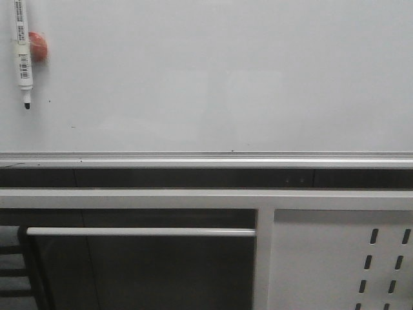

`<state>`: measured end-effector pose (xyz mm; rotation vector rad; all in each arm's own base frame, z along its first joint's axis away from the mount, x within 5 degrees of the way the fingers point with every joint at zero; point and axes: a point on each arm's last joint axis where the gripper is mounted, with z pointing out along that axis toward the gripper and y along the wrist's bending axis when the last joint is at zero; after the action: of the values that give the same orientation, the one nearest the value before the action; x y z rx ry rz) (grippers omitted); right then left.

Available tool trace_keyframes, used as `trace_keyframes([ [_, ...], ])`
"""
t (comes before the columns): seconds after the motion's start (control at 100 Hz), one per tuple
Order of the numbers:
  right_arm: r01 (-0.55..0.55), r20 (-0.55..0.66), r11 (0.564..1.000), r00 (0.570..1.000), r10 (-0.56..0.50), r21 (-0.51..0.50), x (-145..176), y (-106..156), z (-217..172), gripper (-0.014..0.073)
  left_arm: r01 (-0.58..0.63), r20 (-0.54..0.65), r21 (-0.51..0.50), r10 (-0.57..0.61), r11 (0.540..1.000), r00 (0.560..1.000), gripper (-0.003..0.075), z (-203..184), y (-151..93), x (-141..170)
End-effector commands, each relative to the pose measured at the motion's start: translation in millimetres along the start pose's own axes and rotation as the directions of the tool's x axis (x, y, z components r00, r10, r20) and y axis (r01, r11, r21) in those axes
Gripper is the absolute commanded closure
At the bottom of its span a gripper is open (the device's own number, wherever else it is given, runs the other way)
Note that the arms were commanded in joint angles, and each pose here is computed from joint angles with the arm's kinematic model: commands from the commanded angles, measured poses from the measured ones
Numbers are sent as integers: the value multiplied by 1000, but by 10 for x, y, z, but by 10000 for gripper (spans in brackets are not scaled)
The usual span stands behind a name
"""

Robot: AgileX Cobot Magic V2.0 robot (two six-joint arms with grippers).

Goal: Write number 1 on whiteboard

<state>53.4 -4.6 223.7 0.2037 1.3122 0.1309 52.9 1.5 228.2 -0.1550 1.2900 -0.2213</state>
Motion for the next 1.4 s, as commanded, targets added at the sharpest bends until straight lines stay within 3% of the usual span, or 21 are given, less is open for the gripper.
trace_keyframes([
  [0.0,-76,93,997,993,77,-8,-15,-14,-24,666,70,80,-14,-69,997,994,738,-29,32,-20],
  [0.2,-85,73,996,994,85,-5,3,-16,-23,666,137,85,-27,-134,990,987,738,-30,49,-21],
  [0.31,-85,-17,996,996,85,14,87,-26,-21,666,223,50,-42,-221,974,974,738,-28,62,16],
  [0.52,-85,-18,996,996,85,15,87,-26,-21,666,229,60,-14,-228,973,972,738,-18,7,-134],
  [0.66,-260,-16,965,965,260,28,90,-35,-18,666,92,-35,43,-90,995,995,738,32,-142,-392],
  [0.8,-268,-38,963,962,269,20,65,-17,-12,666,15,-106,57,-9,998,994,738,151,-230,-619],
  [1.02,-218,-111,976,971,214,-27,-232,98,-16,666,-84,-246,72,99,994,964,738,430,-301,-745],
  [1.18,-111,-125,992,987,103,-61,-476,160,-47,666,-57,-326,67,76,996,942,738,600,-309,-670],
  [1.31,-33,-140,996,990,21,-80,-618,193,-83,666,-133,-272,156,172,979,947,738,670,-375,-681],
  [1.39,-13,-142,996,990,0,-87,-661,203,-95,666,-128,-216,209,173,970,961,738,691,-440,-716],
])
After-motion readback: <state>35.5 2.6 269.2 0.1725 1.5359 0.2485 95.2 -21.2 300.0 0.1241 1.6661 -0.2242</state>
